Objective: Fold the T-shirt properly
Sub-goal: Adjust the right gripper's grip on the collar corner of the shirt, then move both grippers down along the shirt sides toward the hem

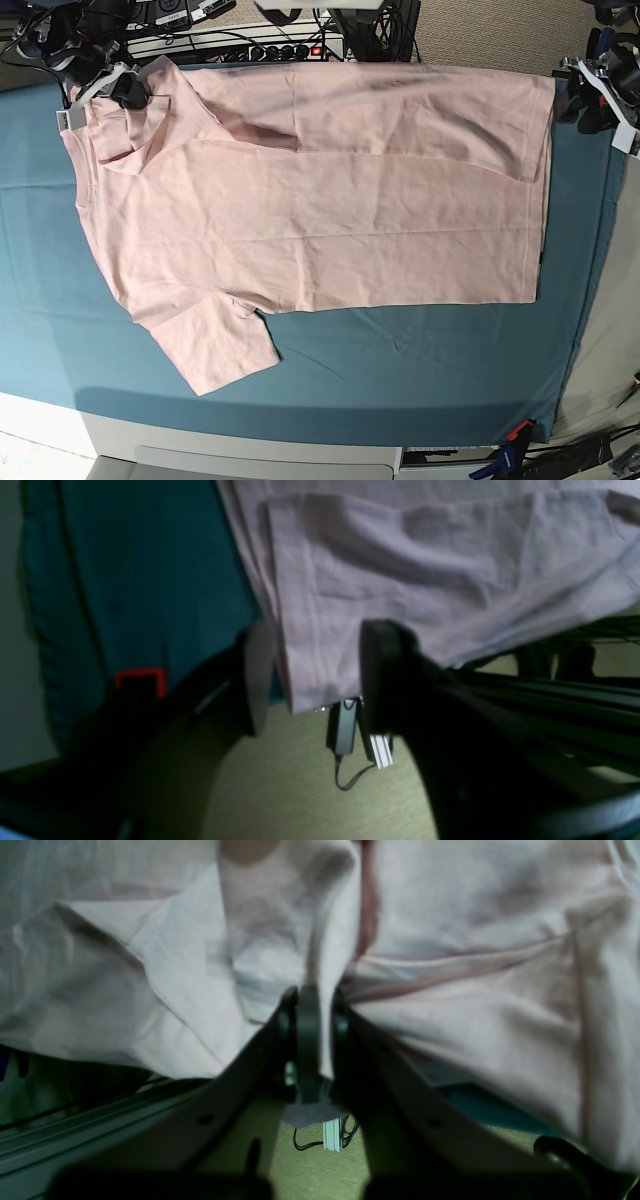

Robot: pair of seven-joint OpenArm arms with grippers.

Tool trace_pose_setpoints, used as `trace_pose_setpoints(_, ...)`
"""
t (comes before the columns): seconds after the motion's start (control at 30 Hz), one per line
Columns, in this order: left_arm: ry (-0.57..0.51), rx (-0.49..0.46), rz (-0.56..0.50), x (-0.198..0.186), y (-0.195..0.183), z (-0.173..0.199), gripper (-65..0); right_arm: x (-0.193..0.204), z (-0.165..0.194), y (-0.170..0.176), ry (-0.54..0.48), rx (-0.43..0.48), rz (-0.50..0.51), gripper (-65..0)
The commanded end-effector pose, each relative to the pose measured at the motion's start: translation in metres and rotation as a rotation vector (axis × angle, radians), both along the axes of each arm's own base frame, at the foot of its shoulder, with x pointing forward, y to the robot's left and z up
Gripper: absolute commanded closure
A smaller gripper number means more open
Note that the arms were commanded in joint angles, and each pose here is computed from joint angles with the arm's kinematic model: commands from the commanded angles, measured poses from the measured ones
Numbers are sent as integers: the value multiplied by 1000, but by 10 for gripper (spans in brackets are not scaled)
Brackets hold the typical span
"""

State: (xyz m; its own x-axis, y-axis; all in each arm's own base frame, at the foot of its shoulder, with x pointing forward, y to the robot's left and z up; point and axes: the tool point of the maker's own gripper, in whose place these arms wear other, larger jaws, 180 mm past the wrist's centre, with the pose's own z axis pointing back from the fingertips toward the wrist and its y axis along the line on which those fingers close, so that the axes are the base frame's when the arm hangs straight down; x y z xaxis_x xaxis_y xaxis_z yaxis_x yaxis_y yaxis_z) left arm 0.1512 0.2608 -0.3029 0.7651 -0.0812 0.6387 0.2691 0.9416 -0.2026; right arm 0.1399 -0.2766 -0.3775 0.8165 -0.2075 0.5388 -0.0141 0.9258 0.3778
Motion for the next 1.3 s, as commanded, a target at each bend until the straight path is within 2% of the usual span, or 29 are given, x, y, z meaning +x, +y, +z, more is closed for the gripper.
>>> trace_pose_setpoints(0.0, -27, 6, -16, 4, 0, 8, -294, 4, 8, -3, -26, -9, 11, 0)
trace_pose_setpoints(0.17, -27, 6, -16, 4, 0, 8, -294, 6, 9, -3, -32, -10, 10, -126)
trace_pose_setpoints(0.37, -27, 5, -15, 4, 0, 8, -294, 17, 12, -4, -54, -16, 12, -129)
trace_pose_setpoints(0.63, -27, 5, -15, 4, 0, 8, -294, 20, 17, 5, -64, 32, 29, -125)
trace_pose_setpoints(0.67, -27, 5, -15, 4, 0, 8, -294, 20, 17, 5, -65, 32, 29, -113)
trace_pose_setpoints(0.77, -27, 5, -15, 4, 0, 8, -294, 22, 19, 6, -77, 43, 28, 0)
trace_pose_setpoints(1.0, -29, 5, -16, 4, 0, 8, -294, 60, 41, 7, -214, 62, 13, 0)
trace_pose_setpoints(1.27, -34, 3, -14, 5, 0, 9, -294, 117, 78, 3, -379, 26, 9, 0)
